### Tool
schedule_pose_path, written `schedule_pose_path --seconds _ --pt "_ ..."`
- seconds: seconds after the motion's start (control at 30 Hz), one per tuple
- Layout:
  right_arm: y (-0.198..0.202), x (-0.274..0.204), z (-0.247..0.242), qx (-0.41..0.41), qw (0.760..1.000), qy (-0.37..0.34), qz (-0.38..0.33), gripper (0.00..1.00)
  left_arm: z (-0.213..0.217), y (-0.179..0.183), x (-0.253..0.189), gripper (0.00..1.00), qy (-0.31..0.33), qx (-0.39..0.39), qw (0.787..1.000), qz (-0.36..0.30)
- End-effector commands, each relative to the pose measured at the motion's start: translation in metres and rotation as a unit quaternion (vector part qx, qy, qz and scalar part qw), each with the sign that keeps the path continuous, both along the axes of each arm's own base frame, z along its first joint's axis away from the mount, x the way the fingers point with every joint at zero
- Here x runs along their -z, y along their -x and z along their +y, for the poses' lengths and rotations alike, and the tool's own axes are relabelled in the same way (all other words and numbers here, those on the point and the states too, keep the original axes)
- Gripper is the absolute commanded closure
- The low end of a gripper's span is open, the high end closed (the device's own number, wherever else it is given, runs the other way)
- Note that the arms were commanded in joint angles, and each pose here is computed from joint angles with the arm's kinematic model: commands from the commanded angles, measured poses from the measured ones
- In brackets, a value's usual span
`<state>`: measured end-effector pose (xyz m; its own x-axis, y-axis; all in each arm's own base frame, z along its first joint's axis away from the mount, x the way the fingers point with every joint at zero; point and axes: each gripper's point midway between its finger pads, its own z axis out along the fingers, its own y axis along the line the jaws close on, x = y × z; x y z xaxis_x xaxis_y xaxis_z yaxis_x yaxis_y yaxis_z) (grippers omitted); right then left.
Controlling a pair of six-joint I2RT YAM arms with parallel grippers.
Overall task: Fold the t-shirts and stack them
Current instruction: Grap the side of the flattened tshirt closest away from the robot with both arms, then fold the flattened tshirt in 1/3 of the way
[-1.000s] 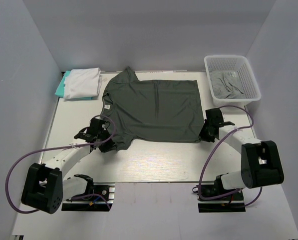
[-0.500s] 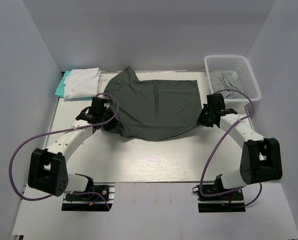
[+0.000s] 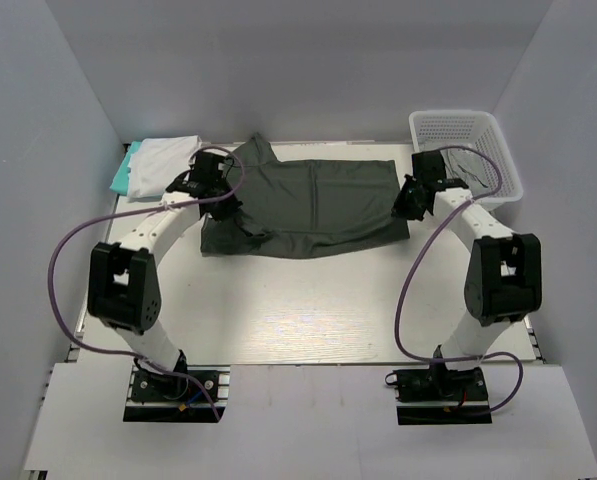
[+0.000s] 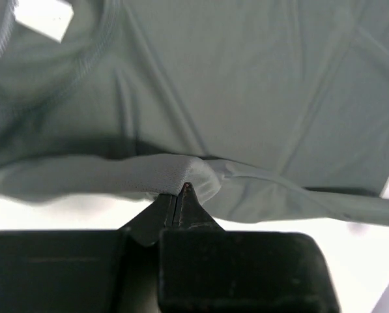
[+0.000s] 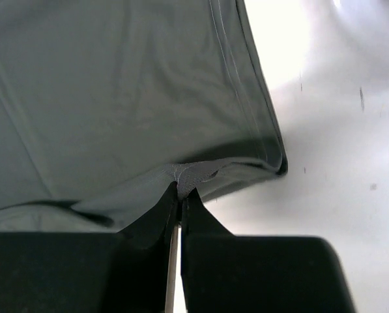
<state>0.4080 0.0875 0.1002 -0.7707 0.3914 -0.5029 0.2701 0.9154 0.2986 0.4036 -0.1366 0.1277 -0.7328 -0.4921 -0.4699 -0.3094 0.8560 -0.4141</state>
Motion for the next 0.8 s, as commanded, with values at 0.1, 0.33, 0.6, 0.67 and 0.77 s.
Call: schedule_pose_path --seconds 0.1,0.33,0.6,0.67,0.77 --pt "-0.04 -0.009 -0.007 -0.006 1.0 0.013 -0.01 1.0 0.013 -0.047 0.005 1.0 -0.026 -0.005 1.0 -0.01" --pt "-0.086 0.006 -0.016 -0.046 0.997 0.065 -0.007 0.63 0.036 -0.111 0.006 0.0 -0.072 -0.023 0.997 -0.032" --pt "-0.07 -0.02 0.019 -0.13 0.99 0.018 -0.047 0.21 0.04 -0.114 -0.024 0.0 -0.069 -0.023 0.996 -0.049" --pt "-0.055 -0.026 0.028 -0.15 0.987 -0.001 -0.061 0.1 0.037 -0.095 -0.026 0.0 -0.057 -0.008 0.997 -0.055" --pt "-0.031 -0.011 0.042 -0.166 0.984 -0.024 -0.055 0.1 0.032 -0.062 -0.01 0.0 -0.044 -0.001 0.998 -0.036"
